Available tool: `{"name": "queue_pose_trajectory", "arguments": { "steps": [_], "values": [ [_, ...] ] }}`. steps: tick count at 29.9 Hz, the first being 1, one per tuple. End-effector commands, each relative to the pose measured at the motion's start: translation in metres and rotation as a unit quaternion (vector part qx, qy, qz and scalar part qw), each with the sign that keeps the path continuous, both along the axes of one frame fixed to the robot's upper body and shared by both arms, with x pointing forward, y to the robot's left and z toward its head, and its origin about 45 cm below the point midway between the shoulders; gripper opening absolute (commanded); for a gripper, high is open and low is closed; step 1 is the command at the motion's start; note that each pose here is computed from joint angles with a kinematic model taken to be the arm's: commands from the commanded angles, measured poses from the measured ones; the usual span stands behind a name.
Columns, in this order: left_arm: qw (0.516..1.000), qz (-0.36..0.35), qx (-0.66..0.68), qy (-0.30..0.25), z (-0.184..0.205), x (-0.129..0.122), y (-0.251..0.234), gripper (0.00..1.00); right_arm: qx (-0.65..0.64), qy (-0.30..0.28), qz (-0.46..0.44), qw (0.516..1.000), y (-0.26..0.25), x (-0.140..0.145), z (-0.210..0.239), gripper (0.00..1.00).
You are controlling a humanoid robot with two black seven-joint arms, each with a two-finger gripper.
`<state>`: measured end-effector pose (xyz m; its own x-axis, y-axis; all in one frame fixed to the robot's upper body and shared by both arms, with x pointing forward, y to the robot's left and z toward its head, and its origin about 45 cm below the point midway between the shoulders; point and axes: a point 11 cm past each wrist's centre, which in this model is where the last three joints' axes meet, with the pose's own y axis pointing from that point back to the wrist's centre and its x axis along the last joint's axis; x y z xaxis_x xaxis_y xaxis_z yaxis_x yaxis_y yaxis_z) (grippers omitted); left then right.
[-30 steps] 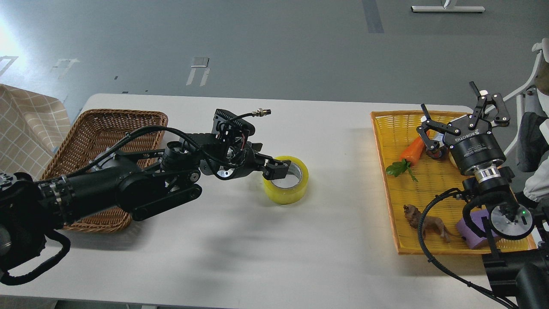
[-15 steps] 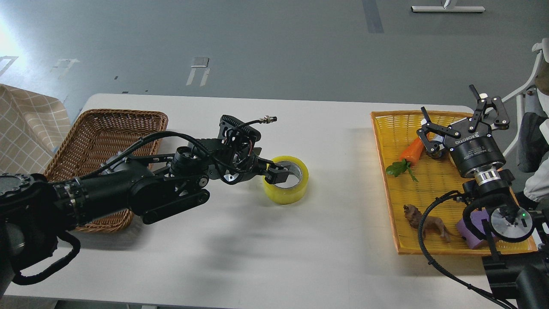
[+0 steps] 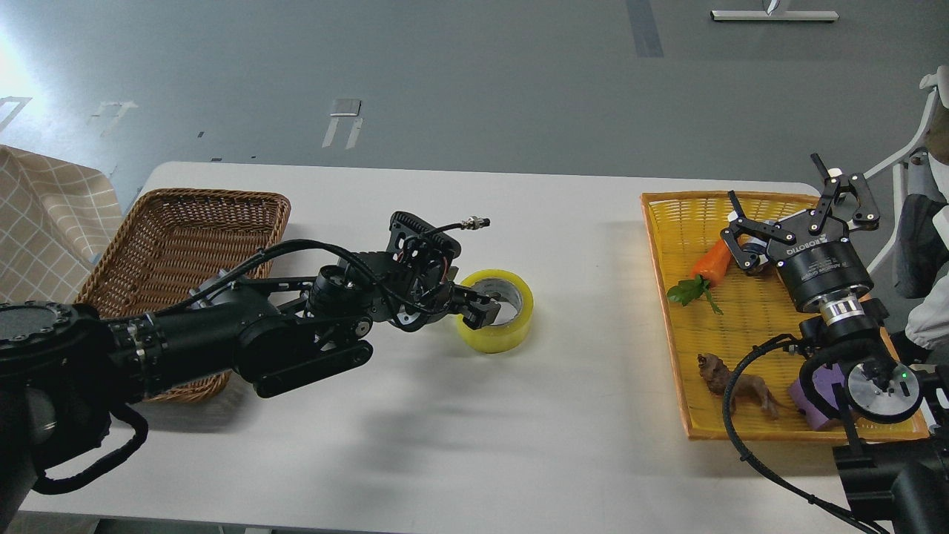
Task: Place and transfer tape with both arms
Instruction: 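Grasp the tape roll's rim with the left gripper, then carry the tape roll with the left gripper into the wicker basket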
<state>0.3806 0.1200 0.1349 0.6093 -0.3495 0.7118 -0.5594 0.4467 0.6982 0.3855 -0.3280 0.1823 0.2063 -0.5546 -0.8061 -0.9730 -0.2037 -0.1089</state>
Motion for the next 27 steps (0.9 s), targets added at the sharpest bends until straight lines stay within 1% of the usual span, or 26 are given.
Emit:
{"name": "queue_pose_trajectory", "arguments": {
  "steps": [1, 2, 3, 4, 5, 6, 7, 8, 18, 20, 23, 24, 25, 27],
  "values": [
    [1.000, 0.008, 0.006, -0.001, -0.002, 0.003, 0.002, 0.67, 0.000, 0.002, -0.001, 1.000, 0.000, 0.000, -0.001, 1.00],
    [1.000, 0.009, 0.006, -0.002, -0.003, 0.003, 0.002, 0.64, 0.000, 0.002, -0.001, 1.000, 0.000, 0.000, -0.001, 1.00],
    [1.000, 0.012, 0.008, -0.002, -0.004, 0.004, 0.001, 0.56, 0.000, 0.002, -0.001, 1.000, -0.001, 0.000, -0.002, 1.00],
    [1.000, 0.016, 0.010, -0.001, -0.005, 0.005, 0.002, 0.46, 0.000, 0.002, -0.001, 1.000, -0.001, 0.000, -0.002, 1.00],
    [1.000, 0.018, 0.012, -0.002, -0.006, 0.006, 0.004, 0.41, 0.000, 0.003, -0.001, 1.000, -0.001, 0.000, -0.002, 1.00],
    [1.000, 0.019, 0.012, -0.001, -0.007, 0.006, 0.004, 0.33, 0.000, 0.002, -0.001, 1.000, -0.001, 0.000, -0.002, 1.00],
    [1.000, 0.019, 0.012, 0.001, -0.008, 0.005, 0.004, 0.08, 0.000, 0.003, 0.000, 1.000, 0.000, 0.000, -0.002, 1.00],
    [1.000, 0.018, 0.010, 0.003, -0.008, 0.005, 0.004, 0.00, 0.000, 0.003, -0.001, 1.000, 0.000, 0.000, -0.002, 1.00],
    [1.000, -0.005, -0.013, 0.004, -0.002, 0.004, -0.002, 0.00, 0.000, 0.003, -0.001, 1.000, -0.001, 0.000, -0.002, 1.00],
    [1.000, -0.007, -0.017, -0.005, 0.009, 0.010, -0.003, 0.00, 0.000, 0.003, -0.001, 1.000, -0.001, 0.000, -0.002, 1.00],
    [0.999, -0.019, -0.026, -0.028, 0.035, 0.022, -0.006, 0.00, 0.001, 0.001, -0.002, 1.000, -0.001, 0.000, -0.001, 1.00],
    [0.999, -0.023, -0.029, -0.034, 0.043, 0.026, -0.003, 0.00, 0.001, 0.001, -0.002, 1.000, -0.001, 0.000, -0.001, 1.00],
    [0.999, -0.023, -0.029, -0.034, 0.044, 0.026, -0.003, 0.00, 0.001, 0.001, -0.002, 1.000, -0.001, 0.000, -0.001, 1.00],
    [0.998, -0.027, -0.032, -0.049, 0.063, 0.036, 0.007, 0.00, 0.002, 0.001, -0.002, 1.000, -0.001, 0.000, -0.001, 1.00]
  ]
}}
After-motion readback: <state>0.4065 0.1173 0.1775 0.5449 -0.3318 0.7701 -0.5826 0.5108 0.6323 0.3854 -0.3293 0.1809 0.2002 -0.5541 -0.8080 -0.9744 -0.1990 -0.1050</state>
